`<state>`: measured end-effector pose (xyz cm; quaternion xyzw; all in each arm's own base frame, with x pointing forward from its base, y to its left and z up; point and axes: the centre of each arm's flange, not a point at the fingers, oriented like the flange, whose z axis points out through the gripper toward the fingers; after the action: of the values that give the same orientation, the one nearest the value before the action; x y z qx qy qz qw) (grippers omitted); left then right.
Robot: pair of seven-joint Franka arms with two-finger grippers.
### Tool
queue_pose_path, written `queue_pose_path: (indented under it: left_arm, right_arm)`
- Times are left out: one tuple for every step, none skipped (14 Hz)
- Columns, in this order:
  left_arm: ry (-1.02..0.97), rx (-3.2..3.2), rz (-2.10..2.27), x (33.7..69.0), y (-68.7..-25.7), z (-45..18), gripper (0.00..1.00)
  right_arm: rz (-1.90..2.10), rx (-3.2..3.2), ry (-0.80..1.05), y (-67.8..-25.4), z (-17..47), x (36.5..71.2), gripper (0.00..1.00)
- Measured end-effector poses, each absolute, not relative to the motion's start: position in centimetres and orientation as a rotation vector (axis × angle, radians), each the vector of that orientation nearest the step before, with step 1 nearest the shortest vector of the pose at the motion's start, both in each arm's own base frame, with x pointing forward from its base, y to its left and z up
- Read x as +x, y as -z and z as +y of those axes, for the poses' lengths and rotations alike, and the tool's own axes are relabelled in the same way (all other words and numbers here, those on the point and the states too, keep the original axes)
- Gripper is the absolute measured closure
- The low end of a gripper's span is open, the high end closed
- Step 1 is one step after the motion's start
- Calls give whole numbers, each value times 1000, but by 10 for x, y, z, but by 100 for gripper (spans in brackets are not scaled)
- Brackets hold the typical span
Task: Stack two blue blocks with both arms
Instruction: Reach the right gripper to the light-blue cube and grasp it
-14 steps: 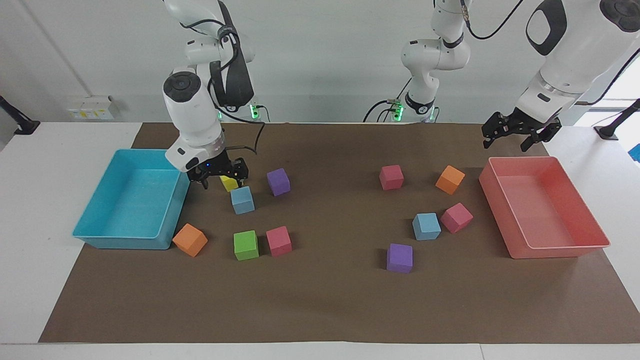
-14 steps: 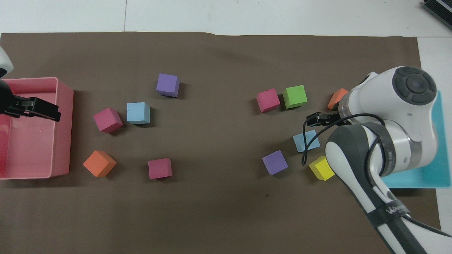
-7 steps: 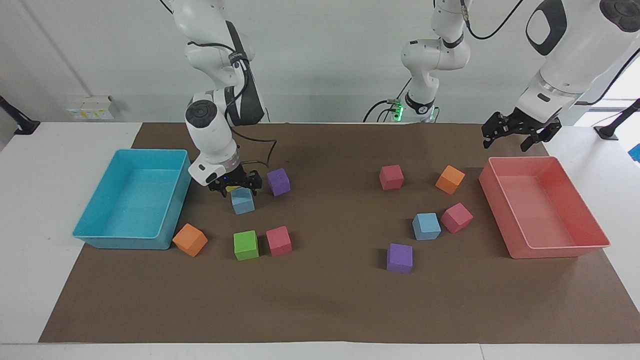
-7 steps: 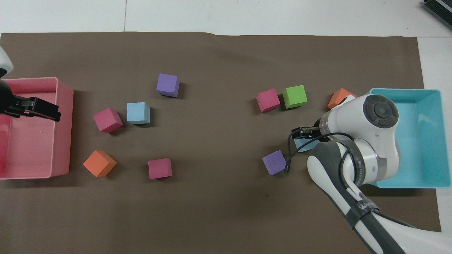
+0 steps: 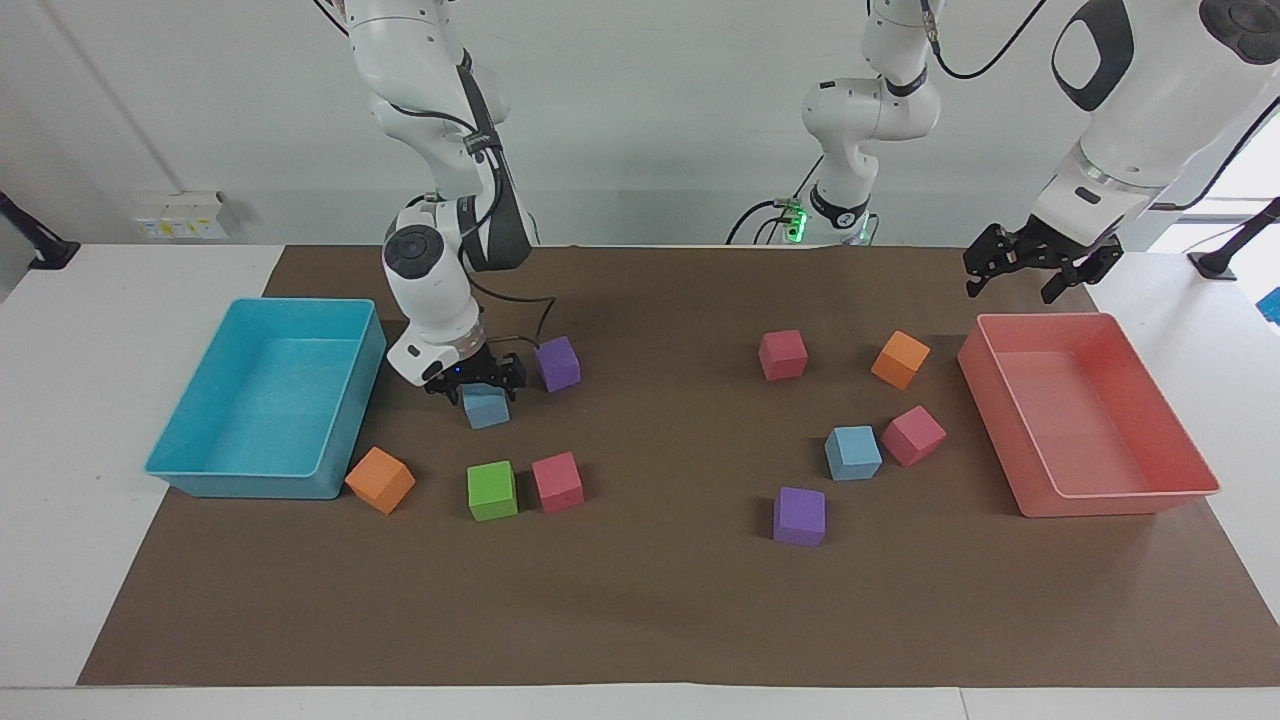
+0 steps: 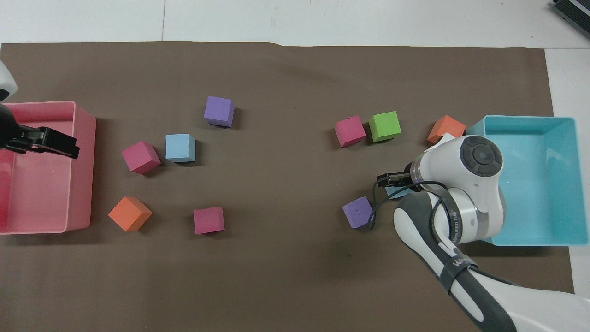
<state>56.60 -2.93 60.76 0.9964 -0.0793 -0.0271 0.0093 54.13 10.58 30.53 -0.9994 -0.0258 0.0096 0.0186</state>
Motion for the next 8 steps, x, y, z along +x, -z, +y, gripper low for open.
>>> queue_pose_path:
  left_arm:
    - [85, 3112, -248, 566, -608, -29, 0]
    - [85, 3112, -248, 566, -608, -29, 0]
    - [85, 3112, -248, 566, -608, -29, 0]
    - [85, 3112, -248, 566, -608, -29, 0]
    - [85, 3112, -248, 566, -608, -29, 0]
    - [85, 3112, -248, 566, -608, -29, 0]
    - [85, 3112, -248, 566, -608, -29, 0]
    - [85, 3112, -248, 566, -608, -29, 0]
  right_arm:
    - [-103, -3104, -35, -299, 106, 541, 0]
    - [-117, -3104, -44, -295, 105, 540, 0]
    - [-119, -3105, -51, -293, 105, 539, 0]
    - [-119, -3105, -55, -292, 105, 538, 0]
    - [-119, -3105, -59, -291, 105, 537, 0]
    - [-120, -3106, -63, -290, 105, 536, 0]
    - [-123, -3106, -68, -289, 104, 535, 0]
    - [-126, -3106, -72, -288, 104, 534, 7]
